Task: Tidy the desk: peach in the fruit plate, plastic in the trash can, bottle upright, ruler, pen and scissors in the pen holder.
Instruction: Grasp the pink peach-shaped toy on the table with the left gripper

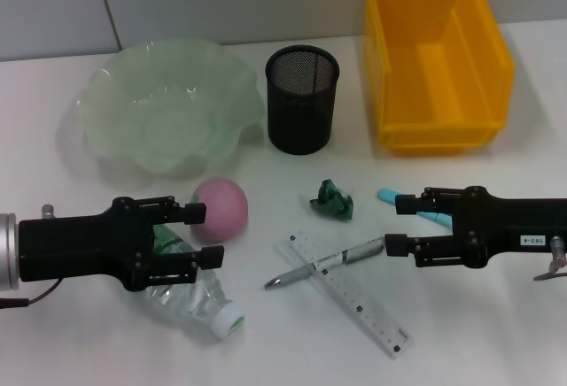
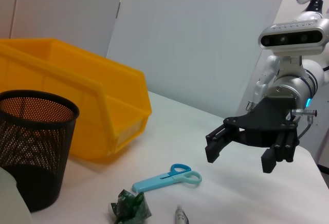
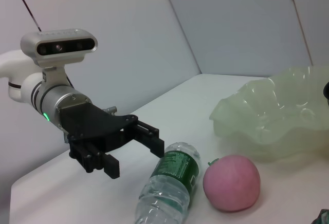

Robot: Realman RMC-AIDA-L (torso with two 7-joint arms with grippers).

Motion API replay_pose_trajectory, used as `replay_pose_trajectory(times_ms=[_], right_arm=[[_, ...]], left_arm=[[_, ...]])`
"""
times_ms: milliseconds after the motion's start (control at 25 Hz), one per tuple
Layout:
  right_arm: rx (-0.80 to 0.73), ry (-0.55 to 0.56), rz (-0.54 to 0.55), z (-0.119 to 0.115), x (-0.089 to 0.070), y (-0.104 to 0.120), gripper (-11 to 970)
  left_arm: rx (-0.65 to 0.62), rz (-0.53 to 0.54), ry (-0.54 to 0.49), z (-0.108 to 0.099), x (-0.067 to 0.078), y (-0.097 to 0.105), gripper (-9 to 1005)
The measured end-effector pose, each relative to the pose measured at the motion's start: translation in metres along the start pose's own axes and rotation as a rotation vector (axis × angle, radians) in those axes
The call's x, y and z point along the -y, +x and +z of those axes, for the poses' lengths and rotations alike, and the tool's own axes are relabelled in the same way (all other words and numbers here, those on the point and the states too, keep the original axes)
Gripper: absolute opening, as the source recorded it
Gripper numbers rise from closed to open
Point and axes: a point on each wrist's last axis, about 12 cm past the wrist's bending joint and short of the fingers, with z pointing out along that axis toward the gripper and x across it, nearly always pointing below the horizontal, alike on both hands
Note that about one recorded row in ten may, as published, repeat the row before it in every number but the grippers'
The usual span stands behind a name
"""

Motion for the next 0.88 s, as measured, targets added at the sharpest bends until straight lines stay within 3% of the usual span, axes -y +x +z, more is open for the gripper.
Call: replay_pose_trajectory(times_ms=[680, 880], right_arm=[[-0.010, 0.015, 0.008, -0.002, 0.001, 0.004, 799], [-0.027, 0.014, 0.021, -0.002, 0.000, 0.006, 799]], left_arm=[[0.008, 0.031, -0.015, -0.002, -0.002, -0.007, 722], [-0.053, 0.148, -0.062, 0.014, -0.011, -0.022, 722]])
